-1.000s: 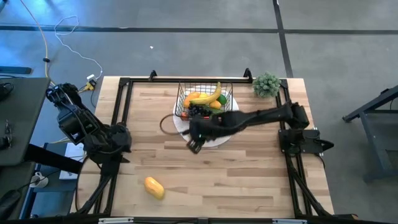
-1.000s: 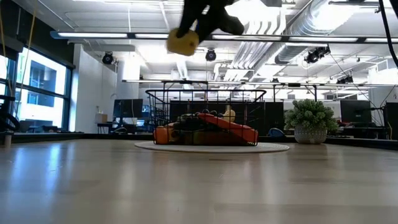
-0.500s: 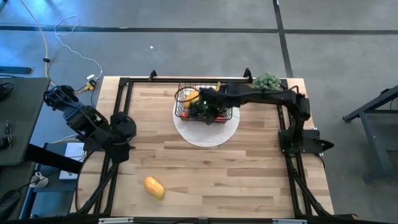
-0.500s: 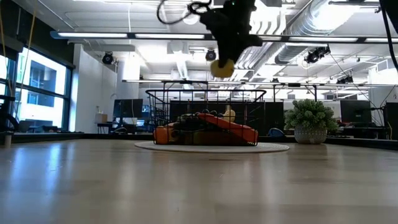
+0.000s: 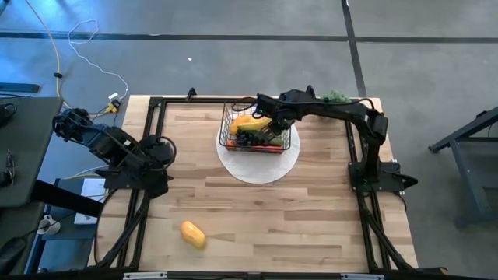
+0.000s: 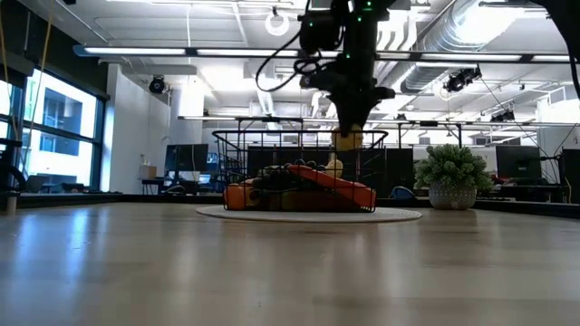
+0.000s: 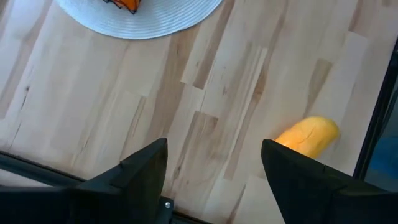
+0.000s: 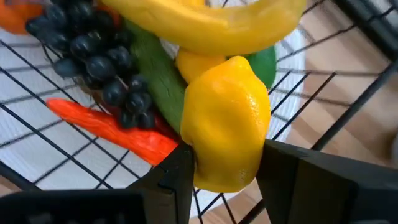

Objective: Build produce basket
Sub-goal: Put the yellow lemon into the wire basket, then put the yellow mango into the wire basket

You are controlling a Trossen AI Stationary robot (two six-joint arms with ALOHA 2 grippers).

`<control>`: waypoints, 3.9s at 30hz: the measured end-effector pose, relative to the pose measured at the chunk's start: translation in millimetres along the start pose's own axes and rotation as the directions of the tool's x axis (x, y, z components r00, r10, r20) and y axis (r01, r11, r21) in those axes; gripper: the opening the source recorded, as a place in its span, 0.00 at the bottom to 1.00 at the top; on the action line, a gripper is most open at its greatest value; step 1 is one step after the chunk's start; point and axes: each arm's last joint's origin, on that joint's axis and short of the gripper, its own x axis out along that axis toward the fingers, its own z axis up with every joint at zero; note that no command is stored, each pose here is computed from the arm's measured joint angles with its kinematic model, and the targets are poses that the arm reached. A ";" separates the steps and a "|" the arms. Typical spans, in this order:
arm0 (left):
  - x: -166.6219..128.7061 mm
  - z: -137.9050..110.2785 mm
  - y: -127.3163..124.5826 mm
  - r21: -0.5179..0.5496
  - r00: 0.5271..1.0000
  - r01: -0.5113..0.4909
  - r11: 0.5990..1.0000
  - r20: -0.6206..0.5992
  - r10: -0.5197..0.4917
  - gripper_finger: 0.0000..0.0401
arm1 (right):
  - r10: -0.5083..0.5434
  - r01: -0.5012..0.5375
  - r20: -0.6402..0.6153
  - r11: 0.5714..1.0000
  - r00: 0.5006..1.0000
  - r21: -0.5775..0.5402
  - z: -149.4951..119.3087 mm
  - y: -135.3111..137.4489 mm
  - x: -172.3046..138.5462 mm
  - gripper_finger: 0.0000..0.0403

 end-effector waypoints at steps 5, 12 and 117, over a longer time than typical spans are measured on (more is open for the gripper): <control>1.0 2.3 2.5 -0.025 1.000 0.002 1.000 -0.013 -0.002 0.62 | 0.035 -0.035 -0.006 0.999 0.999 0.036 2.3 -4.9 12.8 0.32; 1.8 4.5 4.8 -0.046 1.000 -0.005 0.999 -0.014 0.004 0.62 | 0.051 -0.050 -0.027 0.998 0.998 0.048 4.0 -12.5 20.6 0.41; 140.0 -22.3 -185.4 0.820 0.977 0.199 0.537 -0.208 -0.044 0.84 | 0.150 -0.151 0.031 0.923 0.988 0.354 -192.7 156.3 -106.7 0.59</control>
